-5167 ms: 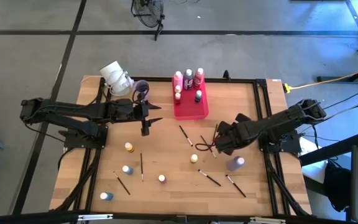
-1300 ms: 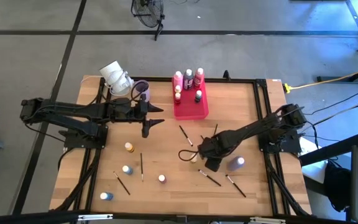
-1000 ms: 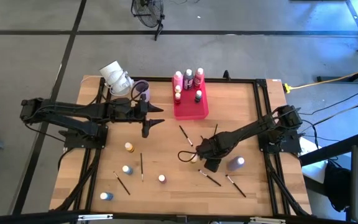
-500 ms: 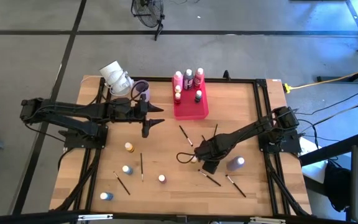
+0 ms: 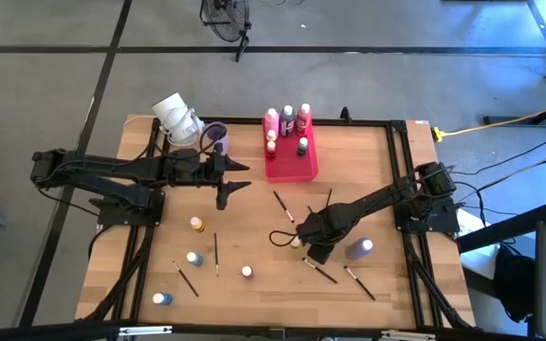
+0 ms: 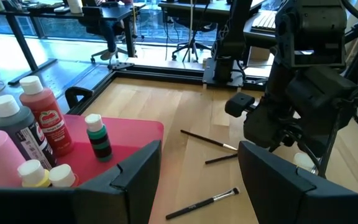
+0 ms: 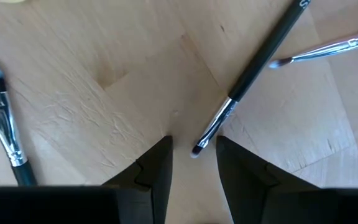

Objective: Pick & Place Paint Supplies
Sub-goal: Put the black paint brush into the purple cup

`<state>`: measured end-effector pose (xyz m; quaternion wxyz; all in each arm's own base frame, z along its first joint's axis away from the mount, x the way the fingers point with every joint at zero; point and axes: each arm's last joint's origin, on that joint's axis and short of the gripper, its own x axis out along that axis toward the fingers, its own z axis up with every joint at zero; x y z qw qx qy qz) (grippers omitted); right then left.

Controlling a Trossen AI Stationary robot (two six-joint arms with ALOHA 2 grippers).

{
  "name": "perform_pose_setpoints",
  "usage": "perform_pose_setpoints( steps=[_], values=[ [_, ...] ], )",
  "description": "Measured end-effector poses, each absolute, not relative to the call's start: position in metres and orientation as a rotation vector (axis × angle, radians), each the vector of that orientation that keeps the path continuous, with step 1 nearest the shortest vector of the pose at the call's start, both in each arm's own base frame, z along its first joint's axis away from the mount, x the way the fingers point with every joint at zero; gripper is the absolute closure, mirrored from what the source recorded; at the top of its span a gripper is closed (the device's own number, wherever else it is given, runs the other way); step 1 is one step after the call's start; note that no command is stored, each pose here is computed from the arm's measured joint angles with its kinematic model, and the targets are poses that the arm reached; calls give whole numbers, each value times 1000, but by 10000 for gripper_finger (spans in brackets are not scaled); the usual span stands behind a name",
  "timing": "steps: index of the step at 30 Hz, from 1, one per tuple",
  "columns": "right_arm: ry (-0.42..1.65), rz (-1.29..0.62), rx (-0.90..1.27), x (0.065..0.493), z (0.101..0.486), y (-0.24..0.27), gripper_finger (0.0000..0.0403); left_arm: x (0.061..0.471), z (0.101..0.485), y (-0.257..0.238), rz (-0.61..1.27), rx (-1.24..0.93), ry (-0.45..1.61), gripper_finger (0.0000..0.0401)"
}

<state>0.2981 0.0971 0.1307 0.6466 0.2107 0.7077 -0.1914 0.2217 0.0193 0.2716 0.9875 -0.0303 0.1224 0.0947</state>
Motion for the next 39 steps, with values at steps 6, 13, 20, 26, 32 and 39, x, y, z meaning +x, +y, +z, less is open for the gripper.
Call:
perform_pose_setpoints(
  steps=[6, 13, 20, 26, 32, 39],
  values=[
    [1612, -441, 482, 298, 131, 97, 276, 222, 271, 19, 190, -61, 248, 191],
    [1619, -446, 480, 297, 130, 96, 327, 220, 274, 16, 71, -103, 237, 191],
    [1625, -459, 473, 297, 130, 93, 382, 200, 300, 14, 54, -97, 76, 191],
    [1628, -471, 480, 297, 130, 90, 400, 171, 323, 11, 39, -111, -61, 191],
    [1613, -505, 485, 297, 130, 89, 401, 137, 343, 6, -76, -133, -198, 191],
    [1609, -531, 500, 297, 131, 89, 402, 105, 355, 2, -129, -126, -305, 191]
  ],
)
